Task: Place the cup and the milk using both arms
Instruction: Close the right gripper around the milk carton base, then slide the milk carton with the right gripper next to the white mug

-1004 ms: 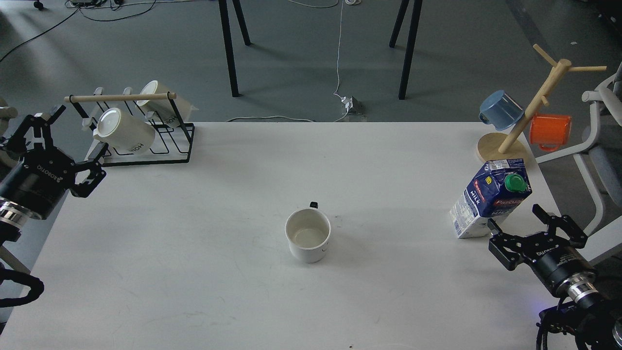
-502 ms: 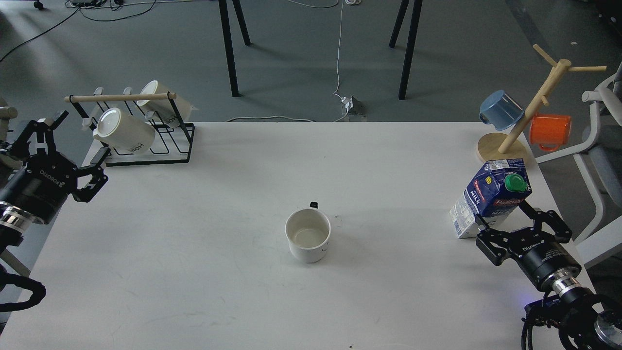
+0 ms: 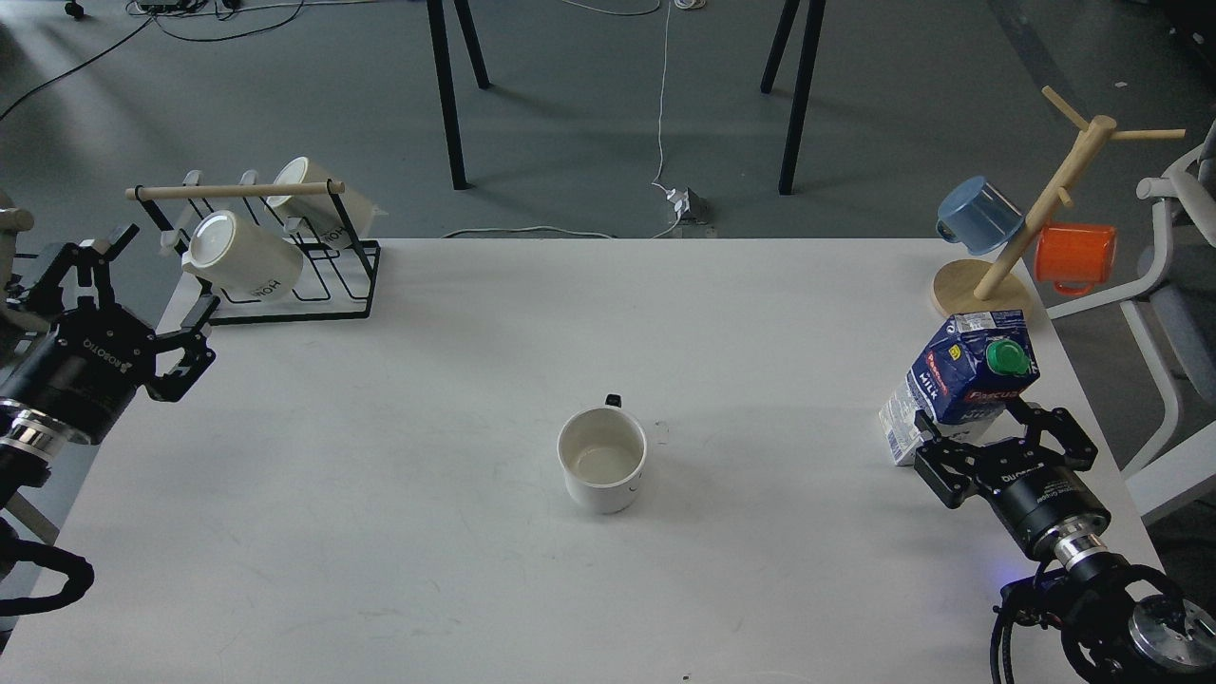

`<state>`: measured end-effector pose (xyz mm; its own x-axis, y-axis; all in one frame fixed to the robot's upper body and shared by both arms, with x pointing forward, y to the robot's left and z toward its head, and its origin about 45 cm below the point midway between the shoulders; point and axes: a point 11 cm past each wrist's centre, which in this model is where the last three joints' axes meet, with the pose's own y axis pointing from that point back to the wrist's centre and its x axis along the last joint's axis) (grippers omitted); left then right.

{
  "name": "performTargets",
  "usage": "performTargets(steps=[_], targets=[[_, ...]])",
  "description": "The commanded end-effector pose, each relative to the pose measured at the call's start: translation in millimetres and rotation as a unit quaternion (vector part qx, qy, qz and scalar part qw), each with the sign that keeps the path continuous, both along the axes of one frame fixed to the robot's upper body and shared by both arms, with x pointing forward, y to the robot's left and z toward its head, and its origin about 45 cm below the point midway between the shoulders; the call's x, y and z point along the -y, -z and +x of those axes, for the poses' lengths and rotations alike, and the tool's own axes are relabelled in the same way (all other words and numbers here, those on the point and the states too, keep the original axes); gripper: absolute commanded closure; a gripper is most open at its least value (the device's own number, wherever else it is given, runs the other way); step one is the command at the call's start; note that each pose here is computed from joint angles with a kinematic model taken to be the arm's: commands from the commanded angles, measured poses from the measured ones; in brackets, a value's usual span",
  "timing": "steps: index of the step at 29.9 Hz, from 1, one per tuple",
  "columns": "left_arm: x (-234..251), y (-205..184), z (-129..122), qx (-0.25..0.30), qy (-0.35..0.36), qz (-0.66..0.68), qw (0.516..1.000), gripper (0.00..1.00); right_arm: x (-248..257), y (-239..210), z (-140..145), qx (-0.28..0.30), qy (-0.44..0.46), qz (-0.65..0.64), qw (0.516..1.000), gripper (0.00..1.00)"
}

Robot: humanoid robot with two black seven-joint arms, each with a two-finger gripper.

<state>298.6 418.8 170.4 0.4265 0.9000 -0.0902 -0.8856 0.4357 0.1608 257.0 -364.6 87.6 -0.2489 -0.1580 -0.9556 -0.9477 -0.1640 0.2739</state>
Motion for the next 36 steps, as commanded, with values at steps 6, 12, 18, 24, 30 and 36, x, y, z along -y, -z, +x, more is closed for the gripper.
performTargets(steps=[6, 12, 18, 24, 30, 36], targets=[[0.8, 3.1, -1.7, -0.003, -0.001, -0.002, 1.0, 0.01, -3.2, 1.5, 2.5, 0.003, -0.003, -0.002, 1.0, 0.1], [2.4, 4.5, -1.6, -0.004, -0.001, -0.005, 1.0, 0.01, -3.4, 2.5, 0.8, 0.001, -0.003, -0.002, 1.0, 0.49], [0.6, 5.3, -1.9, -0.005, -0.003, -0.003, 1.0, 0.01, -5.3, 2.7, -0.7, 0.001, -0.007, -0.002, 1.0, 0.57], [1.2, 8.1, -2.5, -0.007, -0.005, -0.005, 1.0, 0.01, -13.5, -0.7, 2.4, 0.008, -0.016, 0.004, 1.0, 0.57], [-0.4, 12.1, -7.1, -0.014, -0.007, -0.004, 1.0, 0.01, -53.3, -20.0, 5.9, 0.04, -0.065, 0.033, 0.997, 0.57], [-1.9, 13.2, -7.8, -0.016, -0.008, -0.003, 1.0, 0.01, -115.6, -28.6, 3.0, 0.075, -0.125, 0.062, 0.987, 0.57]])
